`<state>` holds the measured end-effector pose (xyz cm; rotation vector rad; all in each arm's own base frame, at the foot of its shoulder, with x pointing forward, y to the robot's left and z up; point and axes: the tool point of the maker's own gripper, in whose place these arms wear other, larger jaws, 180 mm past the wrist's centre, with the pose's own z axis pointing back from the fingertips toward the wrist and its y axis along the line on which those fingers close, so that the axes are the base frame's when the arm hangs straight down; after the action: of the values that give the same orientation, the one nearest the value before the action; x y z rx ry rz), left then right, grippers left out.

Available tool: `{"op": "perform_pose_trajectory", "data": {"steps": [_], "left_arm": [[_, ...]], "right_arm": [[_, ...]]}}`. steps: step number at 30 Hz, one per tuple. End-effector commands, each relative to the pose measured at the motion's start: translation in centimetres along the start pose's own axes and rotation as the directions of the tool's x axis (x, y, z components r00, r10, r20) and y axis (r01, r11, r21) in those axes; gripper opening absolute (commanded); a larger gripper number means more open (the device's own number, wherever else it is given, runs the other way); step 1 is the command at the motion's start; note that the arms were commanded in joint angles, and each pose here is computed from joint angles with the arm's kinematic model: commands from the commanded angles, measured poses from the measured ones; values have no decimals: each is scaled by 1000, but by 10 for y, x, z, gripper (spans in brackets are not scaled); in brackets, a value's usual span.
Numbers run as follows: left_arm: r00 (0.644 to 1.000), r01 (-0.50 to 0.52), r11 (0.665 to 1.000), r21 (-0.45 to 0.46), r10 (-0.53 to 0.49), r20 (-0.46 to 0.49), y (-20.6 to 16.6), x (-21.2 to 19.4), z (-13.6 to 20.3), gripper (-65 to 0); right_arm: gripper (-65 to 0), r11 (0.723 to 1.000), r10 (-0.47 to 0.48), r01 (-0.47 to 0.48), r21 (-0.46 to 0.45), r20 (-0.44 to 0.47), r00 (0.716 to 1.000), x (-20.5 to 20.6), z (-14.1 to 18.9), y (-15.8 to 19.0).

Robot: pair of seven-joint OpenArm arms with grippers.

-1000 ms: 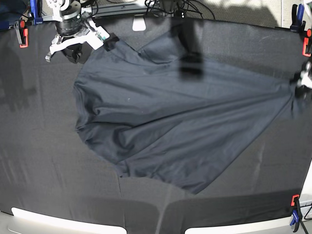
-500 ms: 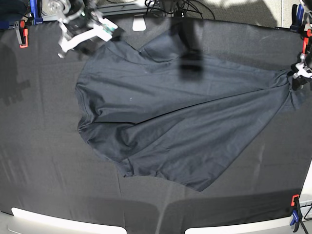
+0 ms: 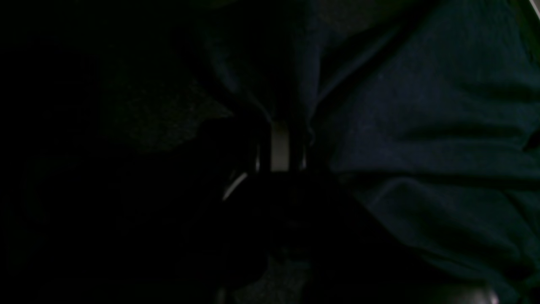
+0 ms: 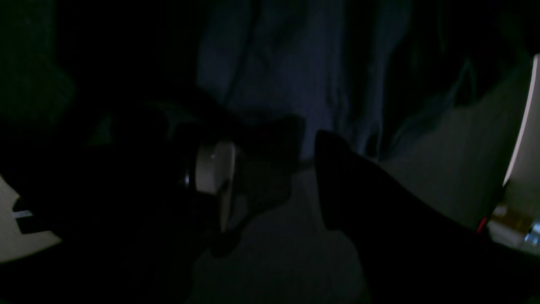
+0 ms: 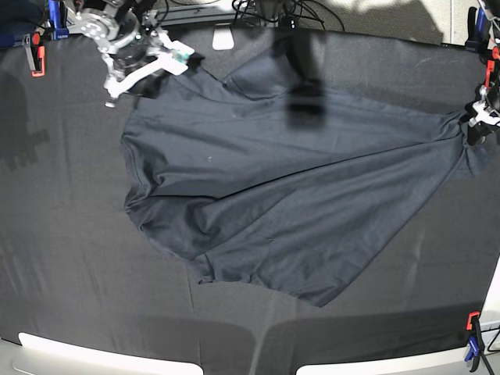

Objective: Layout the t-shirt on the table in an organized manner, then fold the t-shirt properly
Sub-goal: 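Drag the held shirt edge with the right gripper to spread the shirt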

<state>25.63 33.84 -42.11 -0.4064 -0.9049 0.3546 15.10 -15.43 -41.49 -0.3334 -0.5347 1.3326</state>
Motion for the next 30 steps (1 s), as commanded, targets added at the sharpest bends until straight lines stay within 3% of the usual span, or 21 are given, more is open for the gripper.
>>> {"op": "perform_pose_trajectory", "data": {"steps": [1,4,8,10,13,14,16,19,23,30], "left_arm": [[998,34,999,-8,-34,53,-1,24,4,-650],[998,35,999,-8,-34,52,-1,24,4,-650],[998,35,999,-8,-35,52,-1,24,4,-650],[998,35,999,-8,-35,52,-1,24,4,-650],[998,37,999,-7,-36,50,-1,24,4,-650],[998,37,999,-7,-36,50,-1,24,4,-650],[998,37,999,-6,-36,50,-1,23,4,-650],[998,37,999,-6,-37,45,-1,23,4,-650],[999,37,999,-6,-37,8,0,16,3,-650],[999,35,999,-4,-35,-40,1,6,4,-650]], "right_arm": [[-345,1000,17,-18,21,36,999,10,2,4],[-345,998,47,-49,36,62,997,21,-4,9],[-372,995,97,-97,18,31,995,21,-14,8],[-441,995,100,-99,-32,24,995,23,-14,0],[-625,986,95,-92,-141,13,995,23,-12,-20],[-650,978,91,-87,-191,9,996,23,-11,-29],[-650,955,99,-103,-277,-27,995,16,-7,-47],[-650,940,121,-162,-299,-150,981,-14,-1,-59],[-650,930,182,-265,-253,-308,934,-61,11,-61],[-650,923,285,-355,-151,-353,891,-96,28,-39]]}}
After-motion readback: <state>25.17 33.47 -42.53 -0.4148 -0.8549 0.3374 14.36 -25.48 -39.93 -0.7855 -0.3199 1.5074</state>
